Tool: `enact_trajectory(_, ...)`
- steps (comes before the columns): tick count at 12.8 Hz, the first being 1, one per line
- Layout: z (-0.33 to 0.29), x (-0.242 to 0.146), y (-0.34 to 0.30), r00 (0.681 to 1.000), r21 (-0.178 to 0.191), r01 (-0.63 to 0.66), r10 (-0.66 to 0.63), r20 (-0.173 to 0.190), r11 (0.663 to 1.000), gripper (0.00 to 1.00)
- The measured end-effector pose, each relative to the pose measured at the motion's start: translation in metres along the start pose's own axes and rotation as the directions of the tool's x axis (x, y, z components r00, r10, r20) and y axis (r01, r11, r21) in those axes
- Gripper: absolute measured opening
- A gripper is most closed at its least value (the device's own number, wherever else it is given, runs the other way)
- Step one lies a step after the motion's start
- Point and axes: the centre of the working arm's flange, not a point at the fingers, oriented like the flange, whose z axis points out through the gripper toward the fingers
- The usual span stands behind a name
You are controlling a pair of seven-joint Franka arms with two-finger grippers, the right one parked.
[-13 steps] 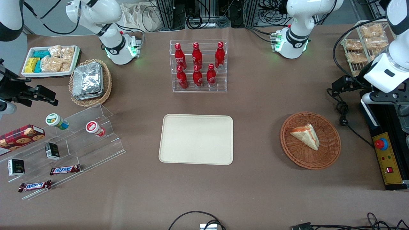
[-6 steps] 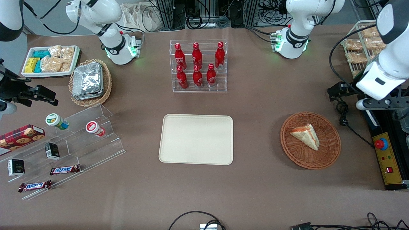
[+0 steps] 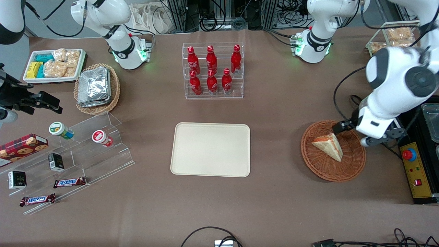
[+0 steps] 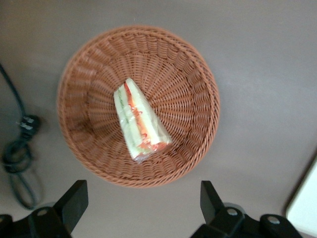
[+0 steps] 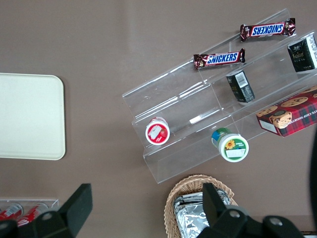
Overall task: Place sandwich from basket to tray
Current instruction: 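Lower the open left gripper over the wrapped sandwich in the basket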
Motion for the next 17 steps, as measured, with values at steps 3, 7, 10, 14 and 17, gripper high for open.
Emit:
enact_trajectory(3, 0.064, -0.010, 0.019, 0.994, 0.006, 0.109, -0.109, 0.013, 0.994, 1.00)
enact_trajectory(7, 0.111, -0.008, 0.027, 0.980, 0.045, 0.197, -0.199, 0.025, 0.979, 1.00)
enact_trajectory(10, 0.115, -0.007, 0.025, 0.976, 0.053, 0.217, -0.218, 0.023, 0.975, 1.00)
enact_trajectory(14, 0.113, -0.005, 0.024, 0.975, 0.054, 0.221, -0.223, 0.021, 0.974, 1.00)
enact_trajectory(17, 0.109, -0.004, 0.022, 0.974, 0.065, 0.221, -0.223, 0.024, 0.973, 1.00)
